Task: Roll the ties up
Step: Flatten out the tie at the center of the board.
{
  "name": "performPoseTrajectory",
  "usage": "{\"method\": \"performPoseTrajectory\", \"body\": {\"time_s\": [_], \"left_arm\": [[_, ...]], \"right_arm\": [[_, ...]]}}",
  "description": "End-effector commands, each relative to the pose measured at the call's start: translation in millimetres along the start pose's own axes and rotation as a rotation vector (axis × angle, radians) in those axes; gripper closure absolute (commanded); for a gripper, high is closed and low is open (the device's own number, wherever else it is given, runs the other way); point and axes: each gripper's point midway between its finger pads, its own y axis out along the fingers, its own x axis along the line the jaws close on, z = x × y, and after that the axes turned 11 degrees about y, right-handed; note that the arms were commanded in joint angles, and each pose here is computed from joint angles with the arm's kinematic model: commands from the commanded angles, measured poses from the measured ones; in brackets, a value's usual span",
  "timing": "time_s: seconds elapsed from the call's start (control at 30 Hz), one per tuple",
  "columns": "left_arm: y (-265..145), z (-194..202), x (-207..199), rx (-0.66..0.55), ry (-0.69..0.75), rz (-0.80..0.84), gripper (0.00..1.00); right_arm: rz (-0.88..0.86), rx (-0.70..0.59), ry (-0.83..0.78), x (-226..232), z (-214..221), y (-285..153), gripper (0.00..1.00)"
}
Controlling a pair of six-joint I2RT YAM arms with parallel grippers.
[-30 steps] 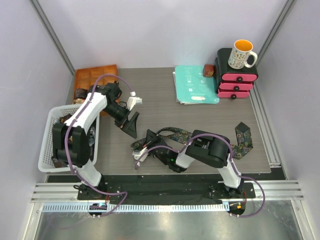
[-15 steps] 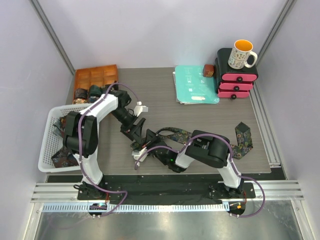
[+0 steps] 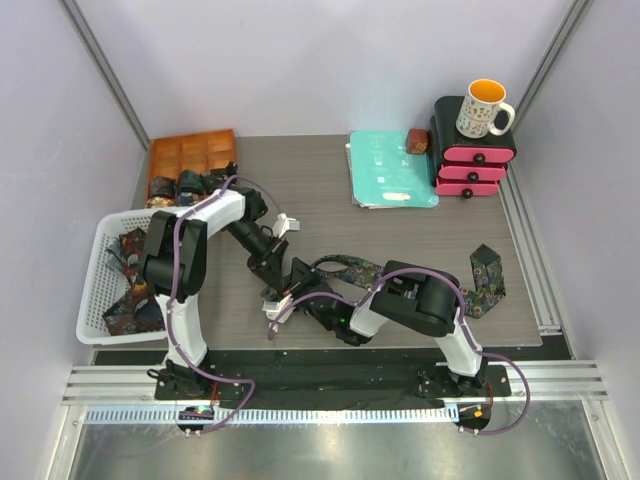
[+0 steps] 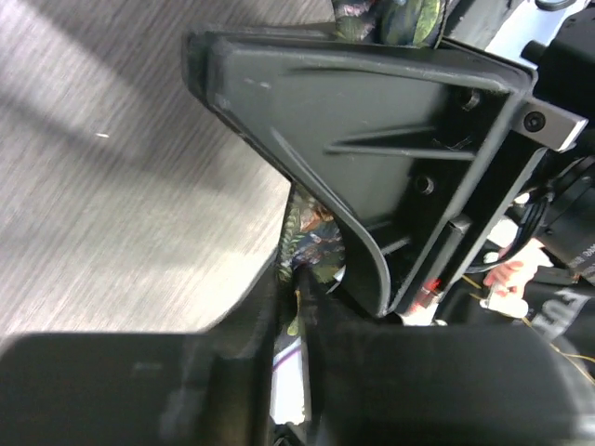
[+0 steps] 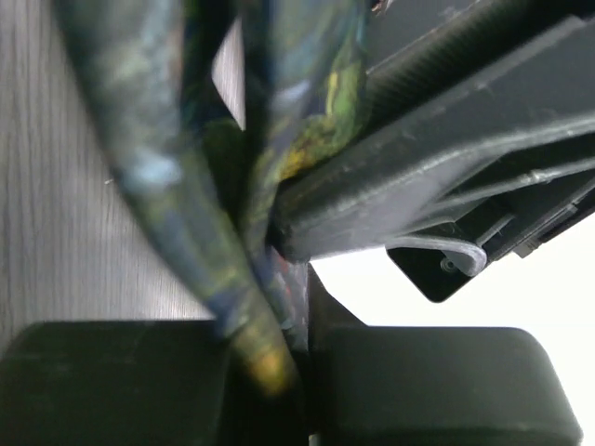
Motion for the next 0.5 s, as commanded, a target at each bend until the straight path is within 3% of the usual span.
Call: {"method": "performPoseTrajectory", "body": {"time_s": [0.0, 0.07, 0.1, 0.17, 0.2, 0.23, 0.3, 0.37, 0.4, 0.43, 0.47], "left_arm": [[-11, -9, -11, -0.031, 0.002, 0.022, 0.97], [-18, -13, -5, -0.052, 0.005, -0.006, 1.00], [-23, -14, 0, -0.068, -0.002, -0.019, 1.00], [-33, -17, 8, -0.074, 0.013, -0.065, 1.00], [-37, -17, 12, -0.072, 0.012, -0.080, 1.00], [-39, -16, 17, -0.057, 0.027, -0.113, 1.00], [-43, -14, 19, -0.037, 0.045, -0.129, 1.00], [-45, -12, 27, -0.013, 0.061, -0.163, 1.00], [-45, -11, 29, -0.006, 0.076, -0.173, 1.00], [-46, -10, 34, 0.002, 0.078, -0.187, 1.00], [-46, -9, 39, 0.016, 0.086, -0.210, 1.00]], "right_arm": [[0.435, -0.105, 0.183, -115, -20, -29, 0.66], [0.418, -0.095, 0.181, -113, -15, -36, 0.53], [0.392, -0.086, 0.176, -107, -12, -36, 0.37], [0.350, -0.067, 0.175, -101, -4, -46, 0.23], [0.287, -0.055, 0.178, -87, 0, -48, 0.08], [0.282, -0.055, 0.196, -95, 2, -56, 0.03], [0.117, -0.011, 0.168, -60, 16, -67, 0.00], [0.056, -0.026, 0.270, -68, 16, -85, 0.00], [-0.124, 0.037, 0.253, -36, 27, -94, 0.00], [-0.203, 0.066, 0.374, -27, 28, -102, 0.00], [-0.201, 0.021, 0.472, -63, 13, -107, 0.00]]}}
